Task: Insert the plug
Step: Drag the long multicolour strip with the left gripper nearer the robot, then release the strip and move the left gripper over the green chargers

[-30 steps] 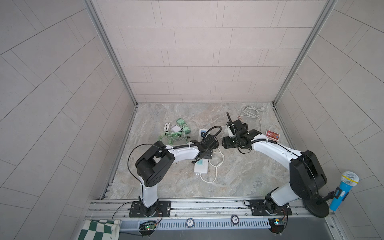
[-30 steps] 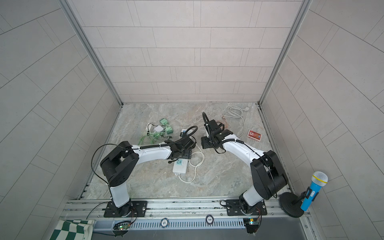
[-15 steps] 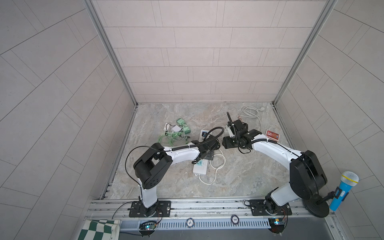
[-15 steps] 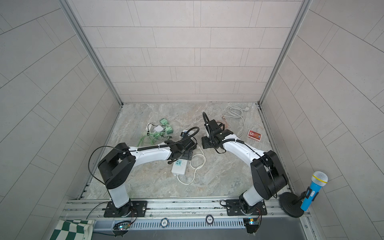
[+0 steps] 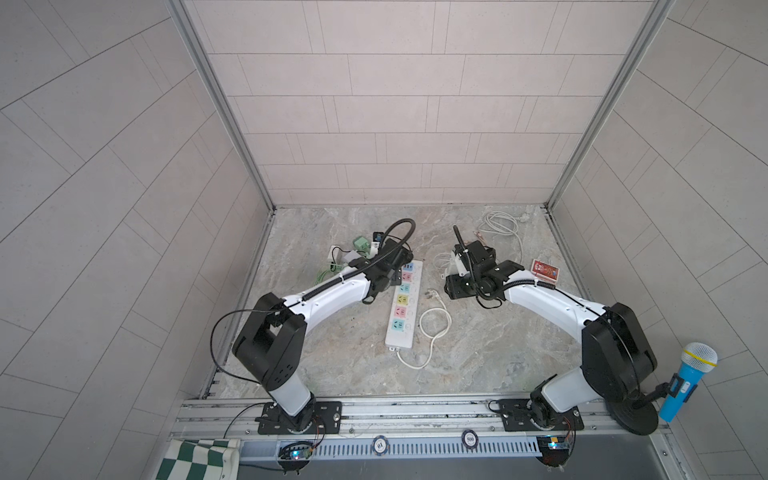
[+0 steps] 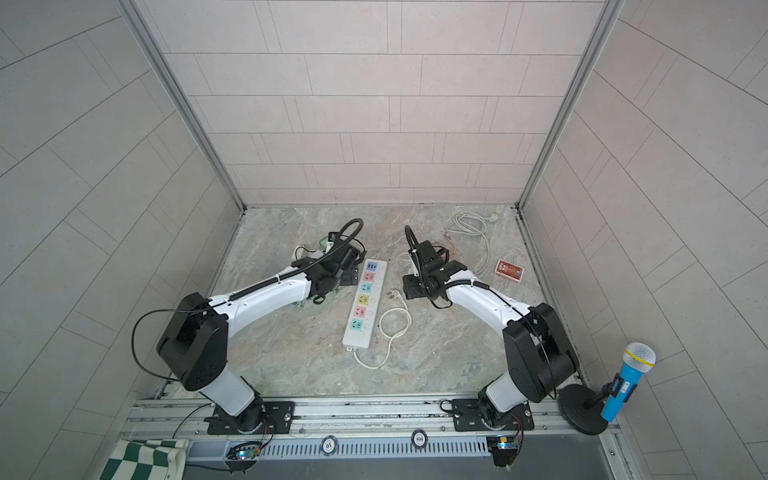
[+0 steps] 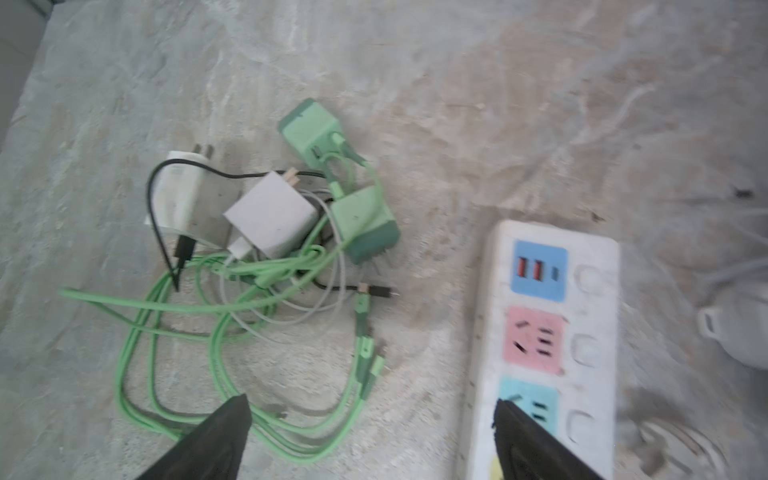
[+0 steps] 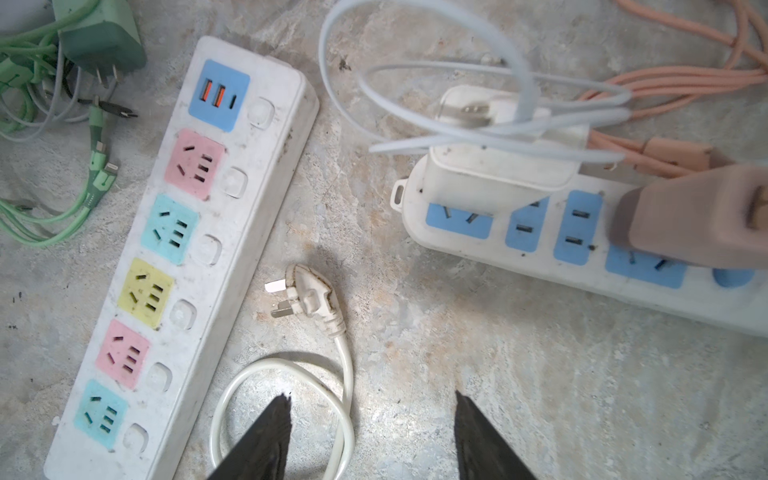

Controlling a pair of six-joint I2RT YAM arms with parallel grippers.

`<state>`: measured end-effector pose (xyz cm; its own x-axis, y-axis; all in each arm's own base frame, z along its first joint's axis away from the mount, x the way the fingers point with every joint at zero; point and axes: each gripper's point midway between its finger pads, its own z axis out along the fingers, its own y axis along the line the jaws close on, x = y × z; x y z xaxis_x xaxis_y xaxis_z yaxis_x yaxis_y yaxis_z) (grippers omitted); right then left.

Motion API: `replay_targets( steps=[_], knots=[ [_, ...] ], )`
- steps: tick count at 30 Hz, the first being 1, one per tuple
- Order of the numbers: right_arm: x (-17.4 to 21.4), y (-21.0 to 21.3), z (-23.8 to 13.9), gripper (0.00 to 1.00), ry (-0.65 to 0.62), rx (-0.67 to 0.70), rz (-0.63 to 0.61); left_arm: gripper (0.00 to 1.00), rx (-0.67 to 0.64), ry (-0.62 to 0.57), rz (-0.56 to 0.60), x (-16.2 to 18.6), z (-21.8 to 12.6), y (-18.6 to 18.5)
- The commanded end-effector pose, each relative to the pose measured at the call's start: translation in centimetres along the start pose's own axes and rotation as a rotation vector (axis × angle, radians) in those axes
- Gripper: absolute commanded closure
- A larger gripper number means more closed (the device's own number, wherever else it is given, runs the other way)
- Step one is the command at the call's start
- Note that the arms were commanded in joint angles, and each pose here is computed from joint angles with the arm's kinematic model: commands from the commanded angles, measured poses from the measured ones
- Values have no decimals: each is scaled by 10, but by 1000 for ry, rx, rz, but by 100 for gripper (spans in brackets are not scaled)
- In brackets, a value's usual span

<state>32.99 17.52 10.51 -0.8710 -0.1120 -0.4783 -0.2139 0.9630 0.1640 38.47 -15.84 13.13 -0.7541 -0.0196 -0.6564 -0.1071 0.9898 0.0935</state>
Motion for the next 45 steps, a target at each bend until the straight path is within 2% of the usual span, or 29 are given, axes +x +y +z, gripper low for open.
replay_targets(
  steps=[1,4,7,10,16,19,27,30,36,40,45],
  knots=[
    [4,6,-8,40,-13,-12,-37,10,-96,-3,-10,-32,12,40],
    [5,9,-8,40,-13,-20,-44,13,-158,19,-86,-46,28,76],
    [7,10,-6,40,-10,-24,-47,19,-131,46,-129,-50,44,86],
    [8,13,-3,41,-14,-39,-46,24,-62,92,-88,-48,55,70],
    [15,18,2,43,0,-44,-63,26,9,168,-59,-35,70,51],
    [15,18,2,44,-4,-40,-61,33,61,167,-48,-36,68,33],
    [18,14,3,45,0,-24,-66,42,187,169,105,-21,51,-32],
    [19,15,4,45,2,-28,-64,46,196,221,157,-5,56,-48],
    [20,14,2,46,-2,-27,-66,50,174,318,175,16,81,-55],
    [20,13,0,46,-7,-29,-66,50,133,333,173,18,87,-50],
    [19,13,-1,45,-8,-25,-66,36,68,313,135,9,86,-34]
  ],
)
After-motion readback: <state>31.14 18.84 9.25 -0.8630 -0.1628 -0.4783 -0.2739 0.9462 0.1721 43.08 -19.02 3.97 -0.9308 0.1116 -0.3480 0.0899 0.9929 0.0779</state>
